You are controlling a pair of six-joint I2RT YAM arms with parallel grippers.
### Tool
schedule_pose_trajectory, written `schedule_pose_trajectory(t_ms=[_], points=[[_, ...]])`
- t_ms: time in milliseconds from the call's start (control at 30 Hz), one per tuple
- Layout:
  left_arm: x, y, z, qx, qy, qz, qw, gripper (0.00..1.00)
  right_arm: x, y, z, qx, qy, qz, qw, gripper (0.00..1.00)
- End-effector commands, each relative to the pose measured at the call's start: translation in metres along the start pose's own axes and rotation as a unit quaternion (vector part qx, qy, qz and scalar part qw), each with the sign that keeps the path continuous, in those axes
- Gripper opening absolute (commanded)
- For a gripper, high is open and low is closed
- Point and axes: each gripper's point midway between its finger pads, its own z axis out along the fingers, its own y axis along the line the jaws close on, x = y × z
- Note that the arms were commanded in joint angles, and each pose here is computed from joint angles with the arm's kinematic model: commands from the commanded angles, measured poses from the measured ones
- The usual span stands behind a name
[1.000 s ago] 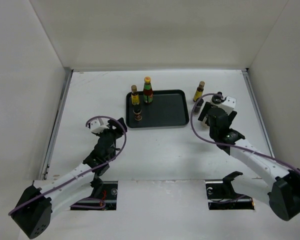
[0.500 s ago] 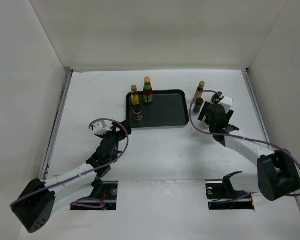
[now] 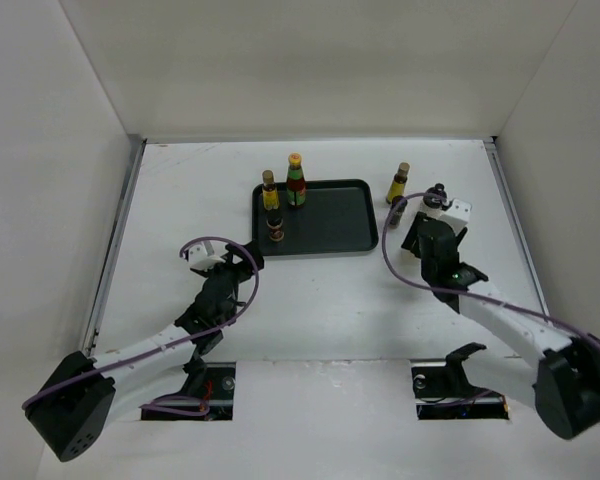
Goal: Organize the condiment bottles
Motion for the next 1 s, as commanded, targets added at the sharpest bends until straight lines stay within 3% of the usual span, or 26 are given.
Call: schedule_pose_trajectory(t_ms=[0,100,233,533,867,967], points=[[-0.010,-0.005,0.002,0.006,-0.020,-0.022,1.000,0.78,-0.029,0.005,-0.036,-0.015,-0.044,0.025,0.999,0.59],[-0.018,0.001,0.004,-0.004,-0.034,-0.027,0.999,0.79,-0.031,0.035,-0.064,-0.081,-0.026,0.026,0.996,0.59],[-0.018,0.005,0.004,-0.010,-0.036,-0.025,0.999,0.80,-0.048,0.119,-0.089,-0.188,-0.030,0.029,0.981,0.59],[-0.013,0.009,0.004,-0.017,-0.032,-0.024,0.999,0.81,-0.029,0.274,-0.060,-0.288,-0.040,-0.047,0.956,0.61],[-0.012,0.013,0.005,-0.024,-0.033,-0.021,0.999,0.82,0.028,0.328,-0.034,-0.301,-0.005,-0.081,0.950,0.68],[-0.012,0.014,0.005,-0.025,-0.032,-0.020,0.999,0.82,0.031,0.324,-0.034,-0.297,0.002,-0.086,0.951,0.84]])
